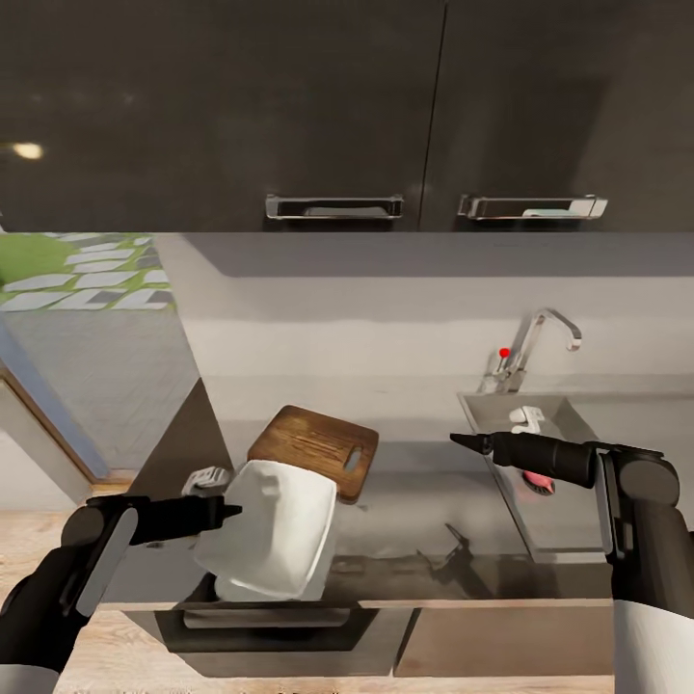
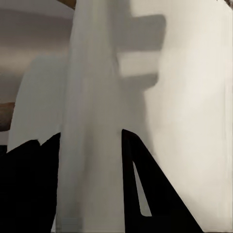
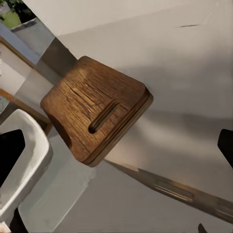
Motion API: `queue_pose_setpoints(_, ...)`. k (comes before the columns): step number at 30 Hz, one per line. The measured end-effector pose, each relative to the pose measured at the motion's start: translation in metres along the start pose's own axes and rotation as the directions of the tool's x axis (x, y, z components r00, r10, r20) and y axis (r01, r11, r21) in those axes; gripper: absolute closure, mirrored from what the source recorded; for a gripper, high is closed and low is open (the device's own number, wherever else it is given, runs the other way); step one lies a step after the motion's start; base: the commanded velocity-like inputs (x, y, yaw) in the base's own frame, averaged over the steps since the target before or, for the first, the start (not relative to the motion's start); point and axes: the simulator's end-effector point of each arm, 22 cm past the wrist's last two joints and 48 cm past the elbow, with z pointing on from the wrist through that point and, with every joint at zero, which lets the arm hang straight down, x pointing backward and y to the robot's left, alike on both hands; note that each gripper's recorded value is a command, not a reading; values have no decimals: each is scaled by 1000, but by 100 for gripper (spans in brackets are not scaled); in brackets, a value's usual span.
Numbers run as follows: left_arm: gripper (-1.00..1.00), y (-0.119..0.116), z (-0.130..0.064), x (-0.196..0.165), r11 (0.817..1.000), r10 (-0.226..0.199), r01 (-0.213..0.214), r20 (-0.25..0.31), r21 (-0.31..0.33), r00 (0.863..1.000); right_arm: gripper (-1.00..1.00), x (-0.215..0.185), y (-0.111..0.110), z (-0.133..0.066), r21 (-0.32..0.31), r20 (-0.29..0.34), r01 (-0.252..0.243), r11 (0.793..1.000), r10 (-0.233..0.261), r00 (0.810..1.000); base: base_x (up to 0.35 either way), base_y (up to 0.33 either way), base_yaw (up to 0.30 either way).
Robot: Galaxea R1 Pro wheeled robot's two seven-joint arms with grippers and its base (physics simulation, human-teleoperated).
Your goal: In the kitchen, take the Vidalia onion out of the sink, dice it on the chopping board with the paring knife, put the diced onion into the bowl on the countertop, then place both the paring knife and the chopping board into the sink.
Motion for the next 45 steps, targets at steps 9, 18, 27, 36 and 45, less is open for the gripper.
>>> queue_pose_setpoints(9, 100, 37, -82, -56, 986, -143, 123, 190, 115, 971, -100, 1, 2, 1, 5, -8, -7, 1000, 7, 1000, -18, 2, 71)
queue_pose_setpoints(18, 100, 57, -88, -50, 985, -161, 148, 174, 82, 971, -100, 2, 2, 1, 5, -11, -12, 1000, 12, 1000, 0, 0, 1)
queue_pose_setpoints(27, 100, 65, -91, -48, 985, -168, 158, 170, 69, 971, -100, 2, 2, 1, 4, -11, -12, 1000, 12, 1000, 0, 1, 0)
queue_pose_setpoints(36, 100, 74, -89, -41, 982, -186, 180, 150, 57, 971, -100, 2, 2, 0, 5, -9, -12, 1000, 12, 1000, 0, 161, -49)
queue_pose_setpoints(45, 100, 73, -90, -41, 982, -189, 182, 152, 58, 970, -100, 0, 3, -1, 4, -6, -9, 1000, 9, 1000, 33, 21, -138)
